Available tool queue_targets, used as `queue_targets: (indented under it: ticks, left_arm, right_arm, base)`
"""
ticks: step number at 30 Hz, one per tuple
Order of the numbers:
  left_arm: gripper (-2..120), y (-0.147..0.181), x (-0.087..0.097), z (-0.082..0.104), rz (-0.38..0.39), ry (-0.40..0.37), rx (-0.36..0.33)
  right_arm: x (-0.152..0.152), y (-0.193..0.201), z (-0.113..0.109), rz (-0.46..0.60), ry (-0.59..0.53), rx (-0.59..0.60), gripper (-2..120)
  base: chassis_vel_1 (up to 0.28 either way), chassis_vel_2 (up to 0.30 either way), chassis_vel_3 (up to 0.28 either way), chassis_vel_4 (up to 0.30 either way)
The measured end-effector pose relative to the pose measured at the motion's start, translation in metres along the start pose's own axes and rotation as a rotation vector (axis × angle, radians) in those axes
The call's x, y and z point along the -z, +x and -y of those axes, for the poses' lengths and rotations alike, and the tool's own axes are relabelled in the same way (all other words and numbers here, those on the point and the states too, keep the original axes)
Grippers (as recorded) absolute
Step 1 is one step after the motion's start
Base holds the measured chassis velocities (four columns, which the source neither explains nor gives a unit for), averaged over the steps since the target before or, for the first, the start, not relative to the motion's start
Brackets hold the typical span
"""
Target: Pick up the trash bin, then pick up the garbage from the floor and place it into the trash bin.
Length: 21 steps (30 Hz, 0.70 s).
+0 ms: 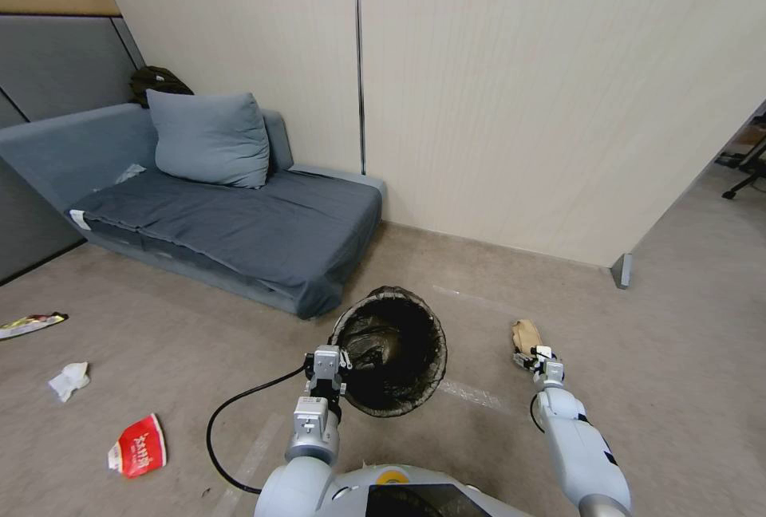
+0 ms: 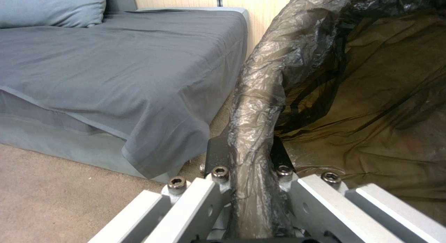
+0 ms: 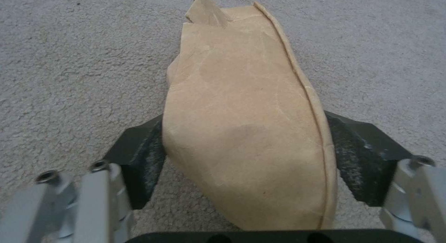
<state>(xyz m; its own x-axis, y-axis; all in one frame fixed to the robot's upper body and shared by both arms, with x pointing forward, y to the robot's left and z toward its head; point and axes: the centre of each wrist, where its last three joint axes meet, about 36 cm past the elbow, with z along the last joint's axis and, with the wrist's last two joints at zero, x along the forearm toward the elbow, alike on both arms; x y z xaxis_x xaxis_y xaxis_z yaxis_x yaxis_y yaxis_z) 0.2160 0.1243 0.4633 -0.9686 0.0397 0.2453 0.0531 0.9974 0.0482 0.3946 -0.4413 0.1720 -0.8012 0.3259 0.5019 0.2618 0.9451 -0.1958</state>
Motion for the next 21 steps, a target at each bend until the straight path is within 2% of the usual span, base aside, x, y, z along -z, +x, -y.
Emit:
queue_targets:
  ticks: [3, 12, 21]
  left_arm:
    - [1, 0.0, -0.0003, 0.0003, 0.001, -0.001, 0.0]
    - [1, -0.0003, -0.0018, 0.0015, -0.001, -0.003, -0.004]
    - [1, -0.0001, -0.0022, 0.0021, 0.001, -0.006, -0.005]
  right_arm:
    - [-0.0018, 0.0009, -0.0005, 0.003, -0.001, 0.0, 58]
    - [-0.0019, 0.001, 0.0008, 0.011, -0.002, -0.003, 37]
    - [-0.0014, 0.001, 0.0, 0.023, -0.003, -0.001, 12]
  base:
    - [0.0, 0.0, 0.0, 0.0]
    - [0.0, 0.0, 0.0, 0.0]
    - [0.0, 0.0, 0.0, 0.0]
